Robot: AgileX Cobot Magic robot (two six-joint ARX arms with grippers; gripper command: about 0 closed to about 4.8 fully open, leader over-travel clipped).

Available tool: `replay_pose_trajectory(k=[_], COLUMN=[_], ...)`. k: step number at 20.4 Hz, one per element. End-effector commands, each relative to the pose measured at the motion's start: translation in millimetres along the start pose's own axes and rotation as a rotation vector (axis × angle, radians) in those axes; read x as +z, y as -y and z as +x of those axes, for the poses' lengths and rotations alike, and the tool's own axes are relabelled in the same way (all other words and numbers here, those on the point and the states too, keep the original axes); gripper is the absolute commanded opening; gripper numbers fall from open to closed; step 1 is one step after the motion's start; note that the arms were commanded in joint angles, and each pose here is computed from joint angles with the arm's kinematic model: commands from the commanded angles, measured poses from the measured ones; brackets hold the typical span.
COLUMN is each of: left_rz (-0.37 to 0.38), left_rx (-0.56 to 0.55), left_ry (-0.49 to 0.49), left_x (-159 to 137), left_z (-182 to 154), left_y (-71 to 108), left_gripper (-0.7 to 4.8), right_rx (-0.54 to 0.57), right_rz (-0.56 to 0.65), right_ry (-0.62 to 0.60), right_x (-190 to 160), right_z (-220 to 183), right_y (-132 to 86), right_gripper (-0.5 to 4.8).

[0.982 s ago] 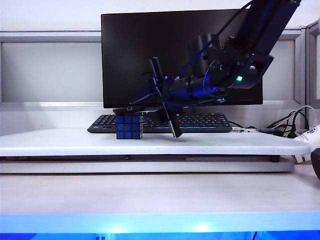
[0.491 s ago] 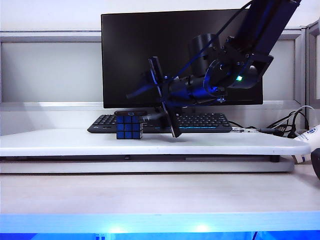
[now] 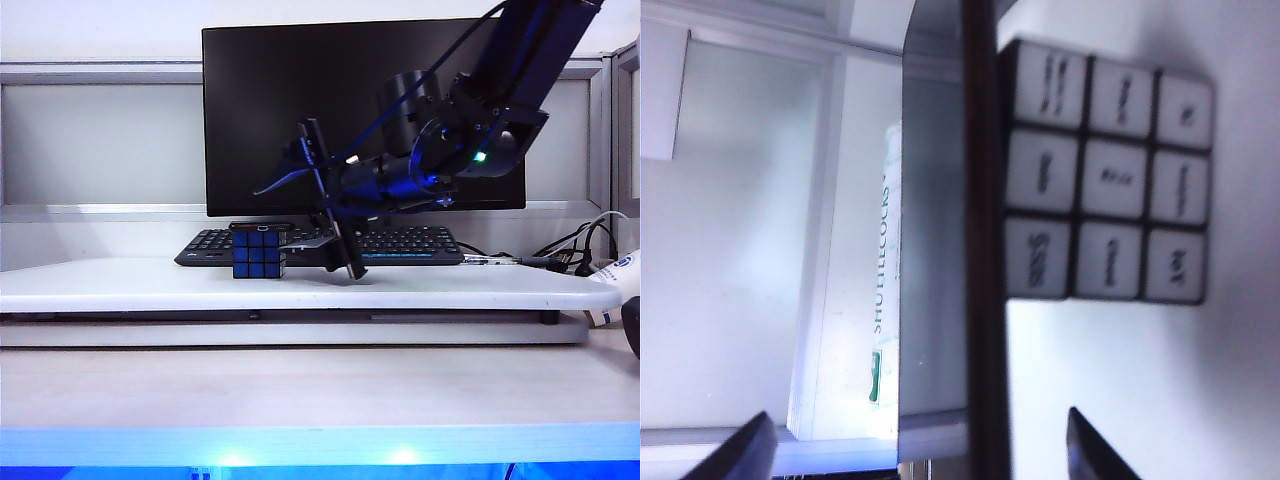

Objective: Put the phone on top of the Rubik's Cube.

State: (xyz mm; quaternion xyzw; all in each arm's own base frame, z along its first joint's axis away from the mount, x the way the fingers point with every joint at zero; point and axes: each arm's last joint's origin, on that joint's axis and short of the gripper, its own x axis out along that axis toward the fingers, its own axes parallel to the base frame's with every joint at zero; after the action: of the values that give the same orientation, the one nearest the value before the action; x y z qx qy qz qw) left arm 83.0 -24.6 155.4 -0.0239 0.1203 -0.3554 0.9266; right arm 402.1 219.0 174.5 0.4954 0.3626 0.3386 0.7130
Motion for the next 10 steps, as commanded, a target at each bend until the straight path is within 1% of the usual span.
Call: replay_pose_trajectory(k=[1,7,10], left_rz=[-0.015,-0.014,-0.015], left_rx=[0.0,0.0,0.0], left_ry=[-0.021,-0.02,-0.02], left_x=[-3,-3,-3], left_z=[0,0,0], left_y=[-0.2,-0.2,-0.2], left_gripper=[-0.06,-0.05,-0.05], right_rx=[0.016,0.007,-0.004], right_rz=[-0.018,-0.013,-0.065], right_ry=[0.027,0.061,0.08], right_x=[9,25,32], right_z=[-5,-16,-21], right_y=[-3,4,7], right_gripper=[3.69,3.68,3.66])
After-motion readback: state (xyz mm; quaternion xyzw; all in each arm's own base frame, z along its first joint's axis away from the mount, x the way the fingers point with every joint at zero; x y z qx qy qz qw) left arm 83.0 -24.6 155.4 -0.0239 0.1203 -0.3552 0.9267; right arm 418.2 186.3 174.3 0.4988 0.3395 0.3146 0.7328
